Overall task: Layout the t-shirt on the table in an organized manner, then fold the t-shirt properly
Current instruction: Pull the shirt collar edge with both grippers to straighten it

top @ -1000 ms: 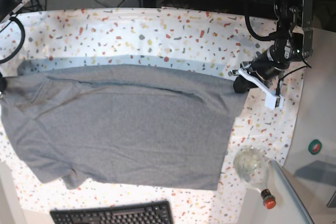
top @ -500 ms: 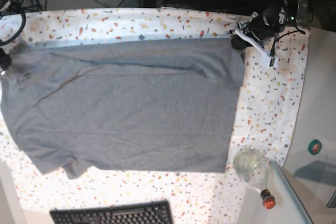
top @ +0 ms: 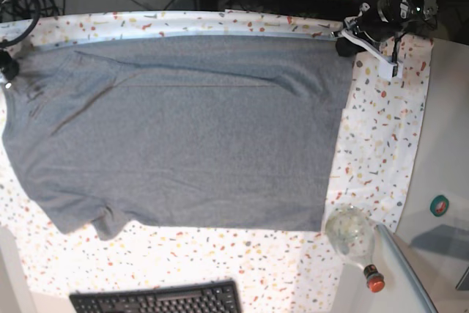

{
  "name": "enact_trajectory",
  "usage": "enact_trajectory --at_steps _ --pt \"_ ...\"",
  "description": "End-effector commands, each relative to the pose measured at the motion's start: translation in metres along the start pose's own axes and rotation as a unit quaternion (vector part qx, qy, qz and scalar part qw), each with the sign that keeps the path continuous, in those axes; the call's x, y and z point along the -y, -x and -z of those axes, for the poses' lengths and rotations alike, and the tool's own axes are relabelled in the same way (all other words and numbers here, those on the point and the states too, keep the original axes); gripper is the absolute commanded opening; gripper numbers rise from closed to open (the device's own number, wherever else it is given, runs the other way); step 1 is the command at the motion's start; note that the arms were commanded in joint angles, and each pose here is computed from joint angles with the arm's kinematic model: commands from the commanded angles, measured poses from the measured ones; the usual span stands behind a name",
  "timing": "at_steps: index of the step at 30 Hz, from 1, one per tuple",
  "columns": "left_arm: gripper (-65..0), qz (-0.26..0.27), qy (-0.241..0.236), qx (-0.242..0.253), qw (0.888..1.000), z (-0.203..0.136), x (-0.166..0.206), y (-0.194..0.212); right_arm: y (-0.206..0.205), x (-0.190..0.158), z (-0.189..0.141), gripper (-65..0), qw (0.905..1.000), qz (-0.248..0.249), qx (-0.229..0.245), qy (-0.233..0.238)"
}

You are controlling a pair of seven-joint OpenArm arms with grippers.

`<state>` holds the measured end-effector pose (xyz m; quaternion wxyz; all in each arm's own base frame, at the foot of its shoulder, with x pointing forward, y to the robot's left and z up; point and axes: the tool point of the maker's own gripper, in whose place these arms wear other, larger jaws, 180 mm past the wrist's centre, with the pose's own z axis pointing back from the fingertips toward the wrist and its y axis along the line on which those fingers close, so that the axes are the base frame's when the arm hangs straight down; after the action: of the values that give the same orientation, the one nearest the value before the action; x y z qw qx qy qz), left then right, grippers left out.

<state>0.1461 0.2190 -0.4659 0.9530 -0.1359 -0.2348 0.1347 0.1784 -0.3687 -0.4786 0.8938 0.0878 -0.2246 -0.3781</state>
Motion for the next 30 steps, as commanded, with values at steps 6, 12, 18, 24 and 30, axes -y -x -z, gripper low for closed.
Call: enact_trajectory --at_steps 6,12,18,24,30 --pt "-65.0 -0.013 -0.017 0.014 1.000 -0.013 -0.012 0.002 -0.004 0.004 -0.004 -65.0 0.9999 -0.004 0.016 0.004" --pt "-65.0 -0.005 -0.012 0.018 1.000 -0.020 -0.005 0.002 -0.001 0.002 -0.003 -65.0 0.9999 -0.003 0.011 0.002" --pt "-65.0 -0.010 -0.010 0.015 1.000 -0.021 -0.003 0.008 0.003 0.010 -0.005 -65.0 0.9999 0.000 0.010 0.009" --pt "-65.0 -0.011 -0.011 0.014 1.000 -0.020 -0.003 0.009 0.006 0.012 -0.005 -65.0 0.9999 0.001 0.008 0.010" --pt "-65.0 -0.011 -0.011 0.015 1.000 -0.019 -0.003 0.007 0.019 0.007 -0.001 -65.0 0.9999 0.010 -0.001 0.005"
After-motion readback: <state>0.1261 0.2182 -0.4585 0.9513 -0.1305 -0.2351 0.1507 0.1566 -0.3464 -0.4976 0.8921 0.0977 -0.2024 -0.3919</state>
